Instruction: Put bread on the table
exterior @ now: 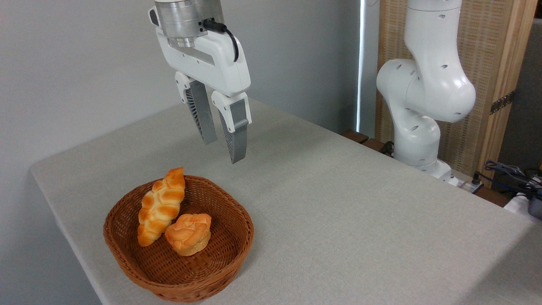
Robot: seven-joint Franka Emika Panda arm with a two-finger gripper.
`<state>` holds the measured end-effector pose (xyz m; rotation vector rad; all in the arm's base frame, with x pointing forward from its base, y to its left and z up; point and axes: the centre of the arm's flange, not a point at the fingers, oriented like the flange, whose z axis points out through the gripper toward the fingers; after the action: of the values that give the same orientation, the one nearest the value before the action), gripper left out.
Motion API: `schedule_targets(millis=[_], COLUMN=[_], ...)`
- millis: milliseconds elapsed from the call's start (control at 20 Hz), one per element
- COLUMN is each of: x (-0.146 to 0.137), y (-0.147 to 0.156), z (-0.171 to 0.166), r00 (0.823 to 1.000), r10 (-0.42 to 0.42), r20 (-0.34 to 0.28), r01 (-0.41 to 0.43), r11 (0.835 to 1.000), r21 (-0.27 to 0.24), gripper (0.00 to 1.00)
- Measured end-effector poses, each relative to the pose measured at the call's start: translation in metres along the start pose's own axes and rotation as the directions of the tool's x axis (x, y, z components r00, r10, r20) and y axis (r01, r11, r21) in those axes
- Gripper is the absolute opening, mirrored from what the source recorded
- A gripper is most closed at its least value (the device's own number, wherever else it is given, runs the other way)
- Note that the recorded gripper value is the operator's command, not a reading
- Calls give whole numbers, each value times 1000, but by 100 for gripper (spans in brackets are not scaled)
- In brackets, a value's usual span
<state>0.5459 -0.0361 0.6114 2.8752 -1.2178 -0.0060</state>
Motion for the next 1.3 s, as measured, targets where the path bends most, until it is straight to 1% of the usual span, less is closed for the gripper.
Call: schedule_targets(millis=[1300], x=[-2], y=[-3], z=[2], r00=[1000], r10=[-6], r20=[3], r01=[6], r11=[1000], r21=[-3], gripper=[100])
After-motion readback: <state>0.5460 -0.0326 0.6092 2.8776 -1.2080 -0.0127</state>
